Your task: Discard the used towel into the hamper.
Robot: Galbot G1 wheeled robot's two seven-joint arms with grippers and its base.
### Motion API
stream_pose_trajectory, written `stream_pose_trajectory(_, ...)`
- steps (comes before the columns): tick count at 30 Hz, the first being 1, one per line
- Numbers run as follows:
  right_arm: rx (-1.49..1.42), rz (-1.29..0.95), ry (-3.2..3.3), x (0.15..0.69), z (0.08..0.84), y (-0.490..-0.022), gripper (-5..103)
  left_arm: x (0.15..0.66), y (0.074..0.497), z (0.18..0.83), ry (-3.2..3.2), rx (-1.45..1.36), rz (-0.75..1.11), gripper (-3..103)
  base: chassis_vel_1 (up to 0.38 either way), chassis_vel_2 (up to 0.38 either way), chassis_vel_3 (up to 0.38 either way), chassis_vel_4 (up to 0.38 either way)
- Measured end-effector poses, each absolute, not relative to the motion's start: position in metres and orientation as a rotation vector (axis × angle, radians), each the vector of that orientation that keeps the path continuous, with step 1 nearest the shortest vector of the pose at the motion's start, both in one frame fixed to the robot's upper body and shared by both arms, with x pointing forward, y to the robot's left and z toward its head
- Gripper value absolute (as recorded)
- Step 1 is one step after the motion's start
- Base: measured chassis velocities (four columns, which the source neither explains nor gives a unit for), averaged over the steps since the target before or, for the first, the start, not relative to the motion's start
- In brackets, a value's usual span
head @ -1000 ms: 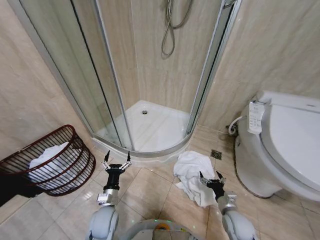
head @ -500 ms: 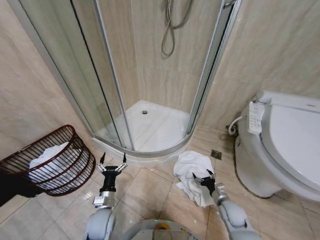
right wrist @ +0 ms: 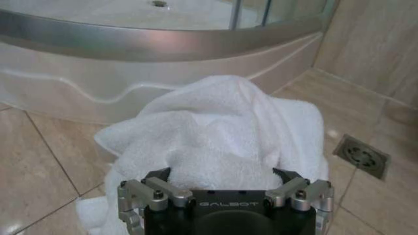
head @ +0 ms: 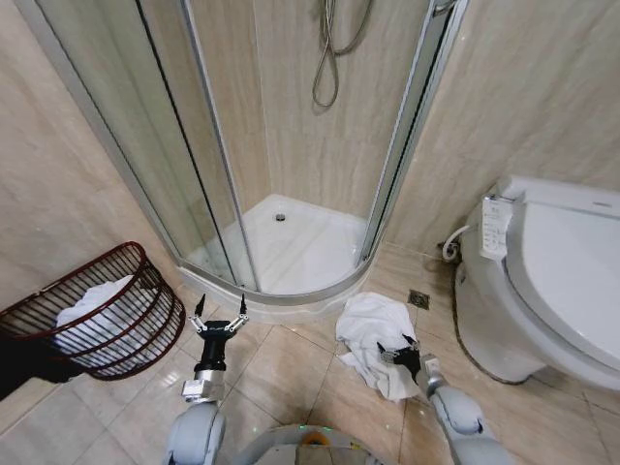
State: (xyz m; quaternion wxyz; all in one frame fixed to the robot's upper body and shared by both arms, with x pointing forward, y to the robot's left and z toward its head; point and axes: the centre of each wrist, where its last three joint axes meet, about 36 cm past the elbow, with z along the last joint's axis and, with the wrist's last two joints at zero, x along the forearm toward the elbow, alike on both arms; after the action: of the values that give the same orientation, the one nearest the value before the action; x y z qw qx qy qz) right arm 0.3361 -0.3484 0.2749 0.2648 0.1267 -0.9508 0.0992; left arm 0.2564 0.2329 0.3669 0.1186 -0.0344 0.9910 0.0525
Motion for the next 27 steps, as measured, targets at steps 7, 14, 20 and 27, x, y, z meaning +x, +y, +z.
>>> stream_pose_trajectory(7,0.351,0.213,-2.574,0.343,0.262,-0.347,99,0.257,0.233,0.367,2.9,-0.1,0.157,100,0.0,0.0,0.0,0.0)
stream_pose_trajectory(14,0.328,0.175,-2.587,0.344,0.259,-0.344,78,0.257,0.232,0.367,2.901,-0.099,0.154,100,0.0,0.0,0.0,0.0)
stream_pose_trajectory(20,0.324,0.172,-2.594,0.34,0.257,-0.345,56,0.257,0.231,0.365,2.906,-0.099,0.15,100,0.0,0.0,0.0,0.0)
stream_pose_trajectory(27,0.312,0.177,-2.603,0.337,0.256,-0.345,29,0.256,0.229,0.366,2.906,-0.099,0.148,100,0.0,0.0,0.0,0.0)
